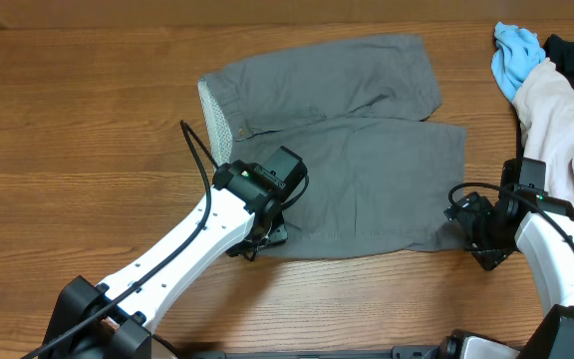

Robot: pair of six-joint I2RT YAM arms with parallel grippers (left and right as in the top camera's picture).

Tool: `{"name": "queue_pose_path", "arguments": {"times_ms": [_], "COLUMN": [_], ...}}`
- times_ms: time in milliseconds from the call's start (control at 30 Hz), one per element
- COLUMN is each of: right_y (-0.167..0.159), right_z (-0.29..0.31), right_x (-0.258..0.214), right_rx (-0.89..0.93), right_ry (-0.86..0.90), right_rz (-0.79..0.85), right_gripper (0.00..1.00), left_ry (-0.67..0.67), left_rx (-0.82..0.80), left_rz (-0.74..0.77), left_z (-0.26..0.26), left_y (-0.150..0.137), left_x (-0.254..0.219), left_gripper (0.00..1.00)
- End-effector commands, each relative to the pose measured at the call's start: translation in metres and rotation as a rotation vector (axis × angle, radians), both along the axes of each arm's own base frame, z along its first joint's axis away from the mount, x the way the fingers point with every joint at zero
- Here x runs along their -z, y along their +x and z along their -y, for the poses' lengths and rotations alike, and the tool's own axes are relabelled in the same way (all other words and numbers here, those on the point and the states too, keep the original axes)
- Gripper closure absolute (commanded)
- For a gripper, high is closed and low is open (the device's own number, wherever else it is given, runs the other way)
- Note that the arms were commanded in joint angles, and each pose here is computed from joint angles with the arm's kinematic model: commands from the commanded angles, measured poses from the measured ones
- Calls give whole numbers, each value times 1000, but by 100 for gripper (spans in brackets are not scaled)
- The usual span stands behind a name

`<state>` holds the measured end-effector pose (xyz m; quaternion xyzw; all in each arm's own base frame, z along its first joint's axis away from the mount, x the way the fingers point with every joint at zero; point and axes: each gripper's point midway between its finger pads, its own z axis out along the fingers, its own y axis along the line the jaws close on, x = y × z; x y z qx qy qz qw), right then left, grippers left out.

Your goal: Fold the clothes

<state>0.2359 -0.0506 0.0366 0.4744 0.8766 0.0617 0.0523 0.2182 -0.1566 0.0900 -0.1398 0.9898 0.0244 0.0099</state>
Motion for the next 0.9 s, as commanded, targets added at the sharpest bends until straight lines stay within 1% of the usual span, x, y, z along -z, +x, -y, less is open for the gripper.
{"name": "queue_pose_path", "arguments": {"times_ms": [0, 67, 167, 200, 233, 300, 367, 533, 667, 867], "right_y": [-3, -3, -6, -7, -8, -9, -10, -9, -6, -1], "right_z": [1, 1, 0, -1, -1, -1, -2, -5, -9, -6], "right_x": [3, 3, 3, 3, 3, 3, 3, 6, 11, 12], "right_rx": [9, 9, 9, 9, 9, 9, 13, 41, 59, 59], "right_ry": [-4, -4, 1, 4, 5, 6, 8, 30, 52, 42], "right_rz": [-14, -15, -25, -28, -32, -36, -40, -35, -8, 15], "right_gripper": [15, 14, 14, 14, 14, 14, 15, 15, 16, 18], "left_ry": [46, 97, 177, 208, 228, 245, 233, 185, 169, 203], "left_rx": [-229, -435, -713, -803, -849, -867, -866, -869, -877, -878], "left_rz": [-24, -45, -63, -64, -58, -26, -3, 21, 47, 130], "left_z": [-10, -20, -32, -37, -40, -44, -44, -39, -42, -55], "left_y": [-11, -22, -39, -44, -47, -44, -39, -33, -28, -17], "left_x": [2, 0, -4, -6, -7, -6, -1, 22, 36, 37], "left_gripper": [51, 50, 54, 49, 45, 44, 44, 48, 50, 48]}}
